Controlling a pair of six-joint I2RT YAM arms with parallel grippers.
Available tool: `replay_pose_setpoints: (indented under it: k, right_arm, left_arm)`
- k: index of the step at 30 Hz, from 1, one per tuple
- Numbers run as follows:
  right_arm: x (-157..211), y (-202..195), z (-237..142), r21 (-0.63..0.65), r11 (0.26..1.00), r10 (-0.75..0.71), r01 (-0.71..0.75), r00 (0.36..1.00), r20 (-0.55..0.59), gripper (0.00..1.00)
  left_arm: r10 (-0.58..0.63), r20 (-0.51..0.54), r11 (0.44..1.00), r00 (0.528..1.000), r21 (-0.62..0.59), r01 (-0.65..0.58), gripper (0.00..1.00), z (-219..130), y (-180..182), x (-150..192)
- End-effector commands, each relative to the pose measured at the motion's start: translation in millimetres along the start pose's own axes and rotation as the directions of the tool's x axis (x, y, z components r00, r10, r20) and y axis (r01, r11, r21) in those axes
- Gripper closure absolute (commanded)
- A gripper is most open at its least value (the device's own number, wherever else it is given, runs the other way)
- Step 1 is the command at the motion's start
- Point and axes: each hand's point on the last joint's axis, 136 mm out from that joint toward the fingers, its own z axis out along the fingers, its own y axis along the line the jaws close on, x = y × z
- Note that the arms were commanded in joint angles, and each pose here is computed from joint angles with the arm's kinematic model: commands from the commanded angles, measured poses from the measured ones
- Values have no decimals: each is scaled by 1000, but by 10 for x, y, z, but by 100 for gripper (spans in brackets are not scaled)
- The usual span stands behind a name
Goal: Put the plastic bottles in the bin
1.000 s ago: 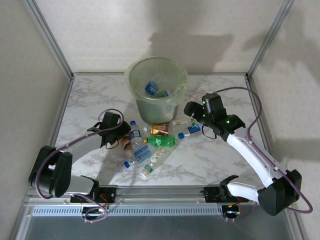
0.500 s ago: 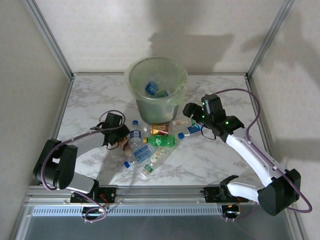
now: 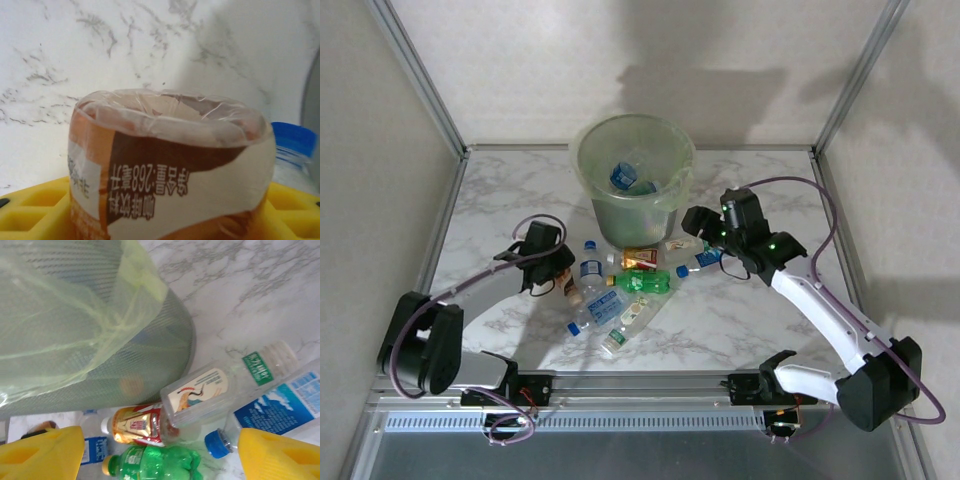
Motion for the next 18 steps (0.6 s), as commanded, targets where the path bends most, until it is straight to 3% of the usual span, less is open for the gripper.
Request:
replay_pose_setpoints:
  k: [1,8,13,18]
  right_arm:
    - [11,603,-192,-184,975,-120,123,992,29,19]
    - [447,1533,-308,-398,863,-338,311,941,2,18]
    - [790,2025,-356,-497,775,-449,390,894,1,18]
    - [919,2284,-381,-559,732,-467,390,884,5,18]
  left_arm:
    - [-17,51,998,999,58,14,40,-291,-159,-200]
    - [-156,113,946,981,302,116,39,-1087,-660,-668]
    - [-231,111,861,967,487,150,37,-1652,-1058,-911]
    - [-288,50,756,956,625,195,37,-1955,-1305,-966]
